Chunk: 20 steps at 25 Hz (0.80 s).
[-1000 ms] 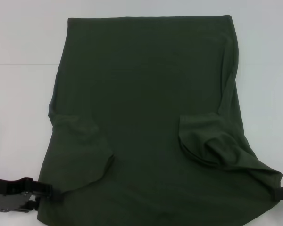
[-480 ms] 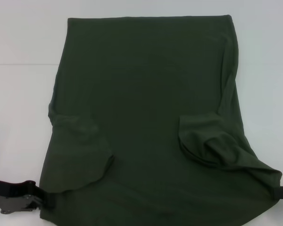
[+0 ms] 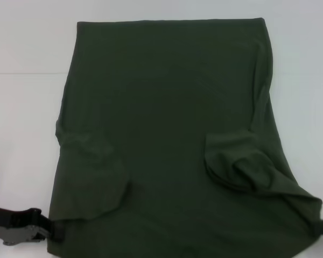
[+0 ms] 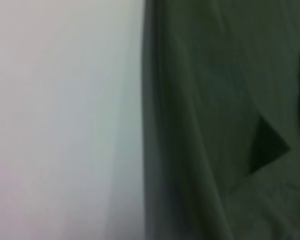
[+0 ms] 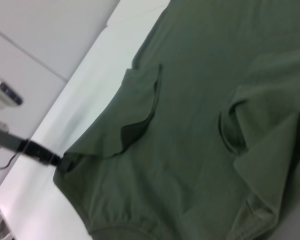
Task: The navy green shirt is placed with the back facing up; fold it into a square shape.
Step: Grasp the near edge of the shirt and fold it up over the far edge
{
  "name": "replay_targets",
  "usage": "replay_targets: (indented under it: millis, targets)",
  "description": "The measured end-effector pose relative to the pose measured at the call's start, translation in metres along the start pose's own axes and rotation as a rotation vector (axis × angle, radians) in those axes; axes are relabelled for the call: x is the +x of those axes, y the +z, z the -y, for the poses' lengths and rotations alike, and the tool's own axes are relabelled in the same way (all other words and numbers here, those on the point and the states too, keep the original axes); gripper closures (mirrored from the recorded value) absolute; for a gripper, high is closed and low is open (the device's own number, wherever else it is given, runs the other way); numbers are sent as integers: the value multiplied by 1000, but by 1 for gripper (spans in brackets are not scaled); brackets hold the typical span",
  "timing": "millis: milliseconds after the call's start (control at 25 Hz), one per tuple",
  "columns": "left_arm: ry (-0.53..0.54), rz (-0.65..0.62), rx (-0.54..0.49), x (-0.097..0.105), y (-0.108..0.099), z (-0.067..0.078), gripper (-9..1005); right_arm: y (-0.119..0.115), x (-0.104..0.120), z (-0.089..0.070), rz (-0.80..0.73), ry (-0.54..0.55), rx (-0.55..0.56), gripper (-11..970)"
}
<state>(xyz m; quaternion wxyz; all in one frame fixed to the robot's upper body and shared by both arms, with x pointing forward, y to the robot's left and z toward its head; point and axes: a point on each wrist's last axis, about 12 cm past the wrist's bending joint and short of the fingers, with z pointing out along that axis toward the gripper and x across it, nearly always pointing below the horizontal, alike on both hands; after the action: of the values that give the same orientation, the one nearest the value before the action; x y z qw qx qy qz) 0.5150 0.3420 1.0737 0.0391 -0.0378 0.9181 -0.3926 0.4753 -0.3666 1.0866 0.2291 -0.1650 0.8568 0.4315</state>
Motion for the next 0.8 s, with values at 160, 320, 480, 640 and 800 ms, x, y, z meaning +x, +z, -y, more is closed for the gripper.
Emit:
replay_targets:
  millis: [160,320,480,640,800]
  targets:
    - [8,-35,86,11,-8,-2,976,-10,10,-4,-62,-27,-42,939]
    - [18,-121,153,28,-16,-3,976,-11,26,-6,-185,-37,-60,938]
    - [35,-223,210,41,-18,2,976,-4,43,-7,-307,-37,-86,938]
    - [39,-272,220,50,-15,1,976,1,53,-7,-332,-32,-128,938]
    - [50,-259,237,50,-15,1,977,1,53,-7,-304,-34,-144,938]
